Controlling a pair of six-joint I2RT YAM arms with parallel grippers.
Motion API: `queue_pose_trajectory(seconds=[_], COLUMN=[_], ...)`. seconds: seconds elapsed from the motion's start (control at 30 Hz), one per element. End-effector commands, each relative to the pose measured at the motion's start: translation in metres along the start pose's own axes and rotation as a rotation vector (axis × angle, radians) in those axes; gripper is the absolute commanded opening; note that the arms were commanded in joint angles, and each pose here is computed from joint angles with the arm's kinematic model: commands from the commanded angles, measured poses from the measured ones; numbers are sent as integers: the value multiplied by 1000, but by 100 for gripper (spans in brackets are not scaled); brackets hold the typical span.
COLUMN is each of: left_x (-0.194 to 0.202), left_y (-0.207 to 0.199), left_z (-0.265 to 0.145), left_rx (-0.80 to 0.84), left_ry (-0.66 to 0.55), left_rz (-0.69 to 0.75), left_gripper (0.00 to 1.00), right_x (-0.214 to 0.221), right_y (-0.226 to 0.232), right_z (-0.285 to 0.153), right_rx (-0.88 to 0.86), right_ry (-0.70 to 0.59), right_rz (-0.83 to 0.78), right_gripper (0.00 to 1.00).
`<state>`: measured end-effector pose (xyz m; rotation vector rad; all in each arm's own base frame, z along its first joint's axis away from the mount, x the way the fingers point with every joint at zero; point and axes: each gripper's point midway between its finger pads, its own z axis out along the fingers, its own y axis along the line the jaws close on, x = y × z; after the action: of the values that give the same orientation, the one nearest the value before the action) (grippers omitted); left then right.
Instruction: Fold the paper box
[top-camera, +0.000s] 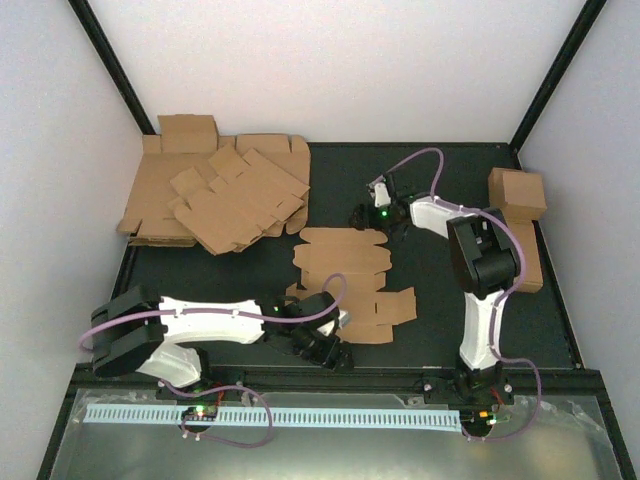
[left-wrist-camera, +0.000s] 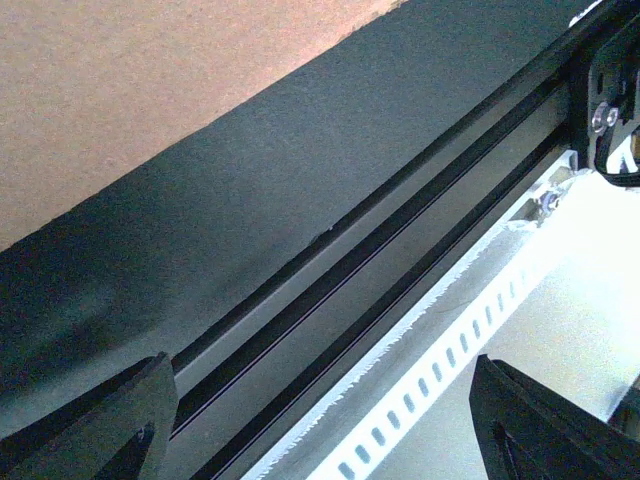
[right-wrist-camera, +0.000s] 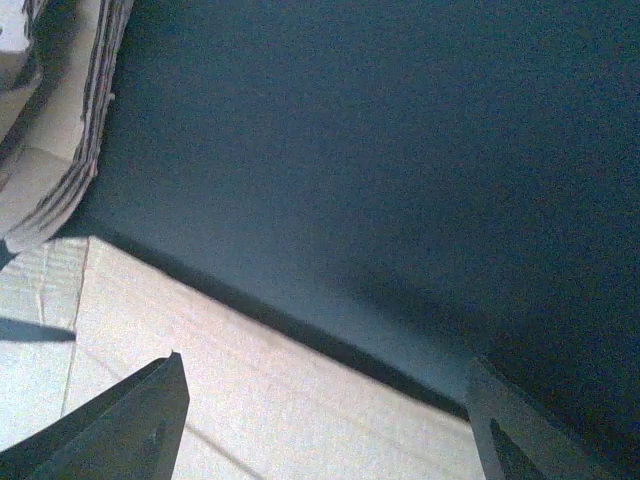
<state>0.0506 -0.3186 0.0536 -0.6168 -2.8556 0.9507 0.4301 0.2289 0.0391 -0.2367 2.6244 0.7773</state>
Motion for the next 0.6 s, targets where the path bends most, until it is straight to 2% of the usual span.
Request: queue_pose_trajectory(seconds=[0.0,0.3,0.57], left_x=[-1,-5,-20], left_y=[-9,3,33], left_z=[5,13,0], left_rx=[46,30,-24], left_ry=[2,-9,-116], left_rz=[-14,-42,-99], left_gripper=[83,84,84], right_x=[-17,1,49], right_y=[-4,-2,-6], right_z=[8,32,4], right_rx=[39,-5,25], right_ry=[-20,82,151], right_rz=[-39,-50,-25], right_gripper=[80,80,78])
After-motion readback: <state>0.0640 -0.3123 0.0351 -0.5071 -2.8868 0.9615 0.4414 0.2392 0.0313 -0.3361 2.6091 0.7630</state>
